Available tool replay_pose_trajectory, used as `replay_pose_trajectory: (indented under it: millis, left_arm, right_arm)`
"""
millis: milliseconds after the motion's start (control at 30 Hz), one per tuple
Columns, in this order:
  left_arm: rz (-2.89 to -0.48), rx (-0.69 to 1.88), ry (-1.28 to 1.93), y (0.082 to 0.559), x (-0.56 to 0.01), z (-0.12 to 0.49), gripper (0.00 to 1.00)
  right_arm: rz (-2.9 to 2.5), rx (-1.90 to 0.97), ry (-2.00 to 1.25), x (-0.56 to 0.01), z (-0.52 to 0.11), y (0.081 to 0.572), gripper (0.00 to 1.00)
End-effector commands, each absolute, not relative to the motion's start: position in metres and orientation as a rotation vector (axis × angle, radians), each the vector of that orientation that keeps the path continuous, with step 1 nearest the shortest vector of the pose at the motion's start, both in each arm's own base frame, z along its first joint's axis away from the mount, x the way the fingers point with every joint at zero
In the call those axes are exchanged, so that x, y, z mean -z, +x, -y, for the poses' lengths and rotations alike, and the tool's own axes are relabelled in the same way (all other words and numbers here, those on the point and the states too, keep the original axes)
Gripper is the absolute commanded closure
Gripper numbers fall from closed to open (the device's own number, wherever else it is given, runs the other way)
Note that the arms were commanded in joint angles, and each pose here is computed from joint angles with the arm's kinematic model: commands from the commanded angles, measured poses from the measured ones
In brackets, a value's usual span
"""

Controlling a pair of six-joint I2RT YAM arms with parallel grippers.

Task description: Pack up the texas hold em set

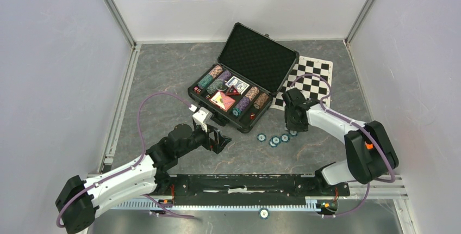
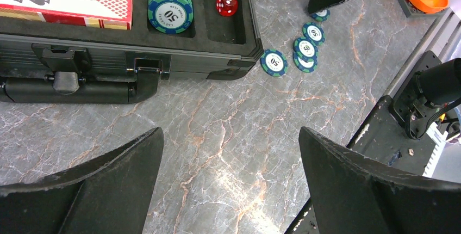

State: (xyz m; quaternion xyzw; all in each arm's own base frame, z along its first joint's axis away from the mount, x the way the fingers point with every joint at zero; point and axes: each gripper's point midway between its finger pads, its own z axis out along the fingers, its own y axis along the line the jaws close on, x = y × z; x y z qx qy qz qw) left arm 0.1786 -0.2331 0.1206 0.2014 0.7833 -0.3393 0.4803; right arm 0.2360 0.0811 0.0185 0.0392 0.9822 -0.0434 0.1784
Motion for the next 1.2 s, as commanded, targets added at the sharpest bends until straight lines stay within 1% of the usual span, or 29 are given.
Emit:
replay_pose_trajectory:
  millis: [0, 233, 833, 867, 900, 1067, 1167]
  left_arm:
    - [-1.851, 0.821, 0.496, 0.185, -0.135, 0.237, 0.0]
    - [-1.862, 0.822, 0.499, 0.185, -0.133, 0.238, 0.0]
    - [-1.868, 0.822, 0.472, 0.187, -0.131, 0.237, 0.0]
    - [-1.875, 0.83, 0.452, 0.187, -0.131, 0.238, 0.0]
    - [-1.881, 0.841, 0.434, 0.187, -0.132, 0.238, 0.0]
    - [-1.957, 0.836, 0.348, 0.197, -0.148, 0.243, 0.0]
    - [-2.052, 0.812, 0.298, 0.206, -0.157, 0.248, 0.0]
  right_arm:
    - [-2.681, 0.139, 0.108, -0.05, -0.078, 0.253, 0.51]
    - [-2.646, 0.104, 0.101, -0.062, -0.08, 0.254, 0.51]
    - [-2.648, 0.031, 0.057, -0.06, -0.088, 0.252, 0.51]
    - [-2.642, 0.014, 0.038, -0.061, -0.091, 0.253, 0.52]
    - [-2.639, -0.029, 0.006, -0.061, -0.096, 0.254, 0.57]
    - [-2.577, -0.179, -0.085, -0.067, -0.115, 0.257, 0.56]
    - [-2.553, -0.177, -0.095, -0.067, -0.114, 0.257, 0.54]
